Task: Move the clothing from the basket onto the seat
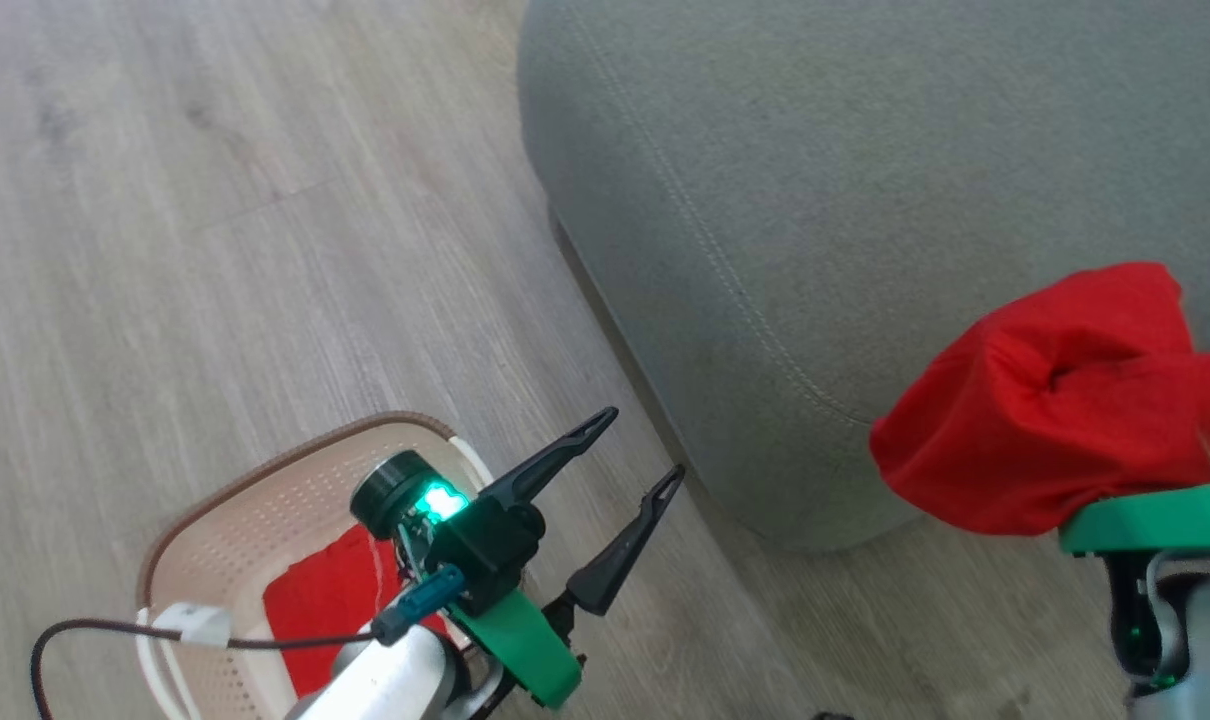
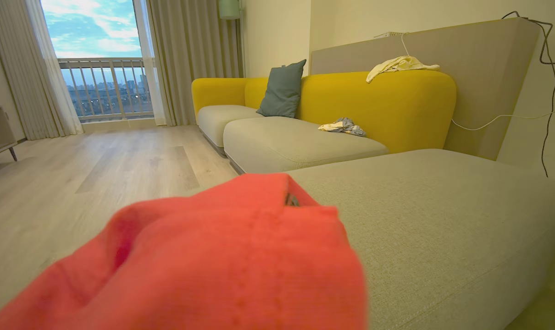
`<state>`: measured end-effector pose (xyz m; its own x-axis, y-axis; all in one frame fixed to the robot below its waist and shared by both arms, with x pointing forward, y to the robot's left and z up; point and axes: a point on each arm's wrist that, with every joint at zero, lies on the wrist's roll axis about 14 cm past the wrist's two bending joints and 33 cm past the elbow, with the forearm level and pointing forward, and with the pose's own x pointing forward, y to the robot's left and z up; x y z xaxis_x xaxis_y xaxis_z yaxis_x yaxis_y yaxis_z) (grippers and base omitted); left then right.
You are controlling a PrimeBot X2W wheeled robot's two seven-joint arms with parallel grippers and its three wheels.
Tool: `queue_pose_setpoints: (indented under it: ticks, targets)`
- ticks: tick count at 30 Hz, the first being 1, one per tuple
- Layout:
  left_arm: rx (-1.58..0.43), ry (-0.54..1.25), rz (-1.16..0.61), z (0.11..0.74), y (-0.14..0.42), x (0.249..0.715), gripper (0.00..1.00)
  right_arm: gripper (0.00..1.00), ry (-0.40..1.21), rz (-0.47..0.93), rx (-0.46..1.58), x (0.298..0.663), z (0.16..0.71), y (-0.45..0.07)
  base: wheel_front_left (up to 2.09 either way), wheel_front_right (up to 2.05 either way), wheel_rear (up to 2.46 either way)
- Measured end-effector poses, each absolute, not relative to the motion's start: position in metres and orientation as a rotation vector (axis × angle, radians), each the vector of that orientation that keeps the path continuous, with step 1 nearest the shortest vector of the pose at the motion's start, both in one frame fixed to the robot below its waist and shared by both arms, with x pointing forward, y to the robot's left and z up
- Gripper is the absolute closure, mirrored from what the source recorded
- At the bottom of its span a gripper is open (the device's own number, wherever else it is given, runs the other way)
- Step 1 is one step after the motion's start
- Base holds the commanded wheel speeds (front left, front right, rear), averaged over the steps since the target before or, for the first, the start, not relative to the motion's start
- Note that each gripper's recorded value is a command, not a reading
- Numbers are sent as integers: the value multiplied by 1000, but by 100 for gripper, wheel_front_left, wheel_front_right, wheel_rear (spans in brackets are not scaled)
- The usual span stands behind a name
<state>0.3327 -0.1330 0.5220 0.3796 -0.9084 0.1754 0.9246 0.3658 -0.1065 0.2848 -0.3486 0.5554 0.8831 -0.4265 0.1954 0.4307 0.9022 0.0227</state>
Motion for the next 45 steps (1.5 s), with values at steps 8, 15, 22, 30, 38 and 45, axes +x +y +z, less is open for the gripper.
queue_pose_setpoints:
  ticks: [8, 15, 22, 30, 38, 45]
  targets:
    - [-210, -121, -1221, 529, -146, 327, 0, 100, -189, -518, -10, 264, 552, -360, 0, 0, 0]
    - [-222, -136, -1241, 537, -153, 321, 0, 100, -202, -555, 7, 252, 553, -365, 0, 0, 0]
    - [-226, -143, -1255, 539, -158, 318, 0, 100, -195, -572, 6, 246, 551, -369, 0, 0, 0]
    - [-239, -119, -1249, 530, -154, 321, 0, 100, -205, -622, -7, 252, 556, -388, 0, 0, 0]
    - [-213, -141, -1276, 524, -152, 330, 0, 100, -307, -694, 15, 274, 582, -421, 0, 0, 0]
    - [-178, -119, -1289, 499, -143, 346, 0, 100, -364, -698, -24, 312, 609, -451, 0, 0, 0]
